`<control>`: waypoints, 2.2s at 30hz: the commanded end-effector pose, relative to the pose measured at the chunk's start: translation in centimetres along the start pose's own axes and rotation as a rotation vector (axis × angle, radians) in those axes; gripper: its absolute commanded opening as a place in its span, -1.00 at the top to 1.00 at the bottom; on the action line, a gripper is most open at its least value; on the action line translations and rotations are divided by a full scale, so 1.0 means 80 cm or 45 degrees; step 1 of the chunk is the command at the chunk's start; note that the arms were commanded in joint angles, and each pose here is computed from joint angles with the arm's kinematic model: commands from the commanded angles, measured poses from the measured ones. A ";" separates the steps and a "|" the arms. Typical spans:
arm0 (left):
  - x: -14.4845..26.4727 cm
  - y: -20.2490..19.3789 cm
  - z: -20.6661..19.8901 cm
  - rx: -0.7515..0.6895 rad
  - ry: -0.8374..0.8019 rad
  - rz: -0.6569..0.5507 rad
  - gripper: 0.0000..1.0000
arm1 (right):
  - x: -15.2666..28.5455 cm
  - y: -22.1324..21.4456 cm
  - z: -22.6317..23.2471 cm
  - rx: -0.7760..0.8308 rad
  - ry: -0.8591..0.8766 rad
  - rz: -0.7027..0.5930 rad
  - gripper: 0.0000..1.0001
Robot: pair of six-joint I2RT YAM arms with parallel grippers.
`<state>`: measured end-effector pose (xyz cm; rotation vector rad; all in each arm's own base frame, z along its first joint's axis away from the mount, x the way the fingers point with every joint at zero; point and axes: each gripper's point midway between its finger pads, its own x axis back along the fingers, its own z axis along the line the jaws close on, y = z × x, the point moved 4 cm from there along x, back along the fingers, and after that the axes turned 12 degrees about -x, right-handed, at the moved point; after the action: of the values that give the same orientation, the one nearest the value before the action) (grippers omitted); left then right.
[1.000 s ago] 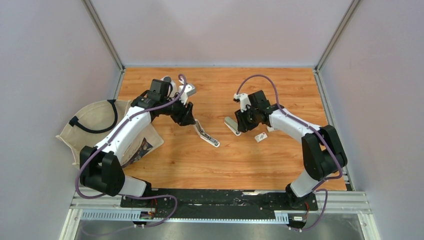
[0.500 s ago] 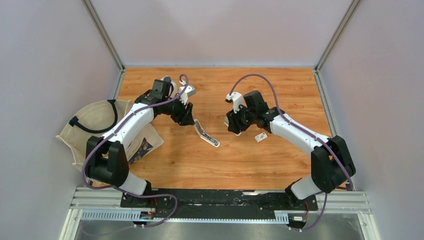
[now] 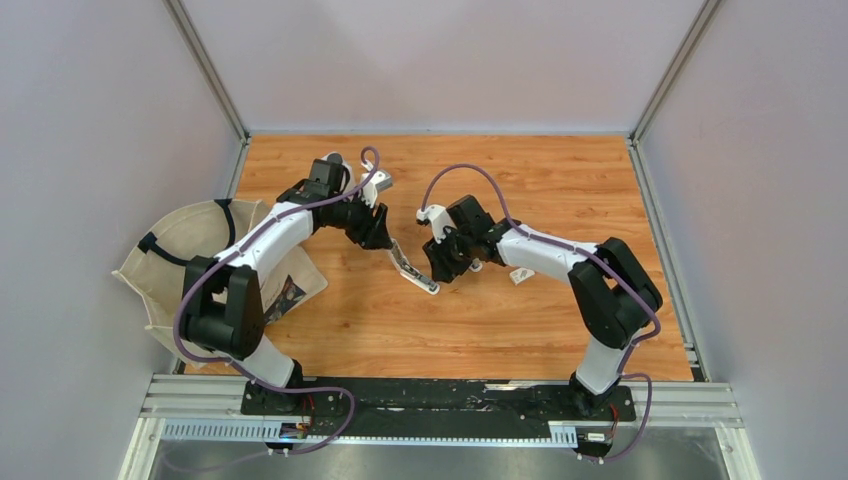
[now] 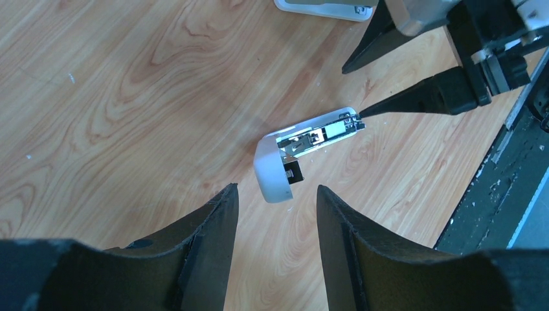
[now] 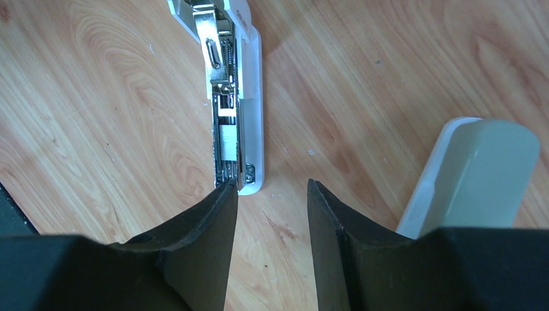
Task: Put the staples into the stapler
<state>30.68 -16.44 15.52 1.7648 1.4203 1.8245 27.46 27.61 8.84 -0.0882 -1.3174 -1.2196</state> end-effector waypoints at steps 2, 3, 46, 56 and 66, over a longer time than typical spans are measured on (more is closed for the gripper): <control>-0.006 0.005 0.002 0.001 -0.026 -0.052 -0.12 | -0.001 0.027 0.022 0.036 0.051 -0.067 0.07; -0.006 0.006 0.002 0.001 -0.029 -0.056 -0.12 | -0.001 0.025 0.024 0.038 0.061 -0.065 0.07; -0.012 -0.001 -0.012 0.037 -0.126 -0.077 -0.10 | -0.039 -0.009 0.017 0.049 -0.021 0.103 0.35; -0.010 0.009 0.002 -0.011 -0.050 -0.104 -0.11 | -0.036 -0.007 0.018 0.065 -0.031 0.091 0.35; -0.020 0.014 0.011 0.008 -0.068 -0.112 -0.10 | -0.036 -0.008 0.017 0.071 -0.037 0.093 0.34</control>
<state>30.97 -17.25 14.28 1.7609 1.4551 1.7414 25.89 29.49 6.11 -0.1379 -1.3154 -1.1167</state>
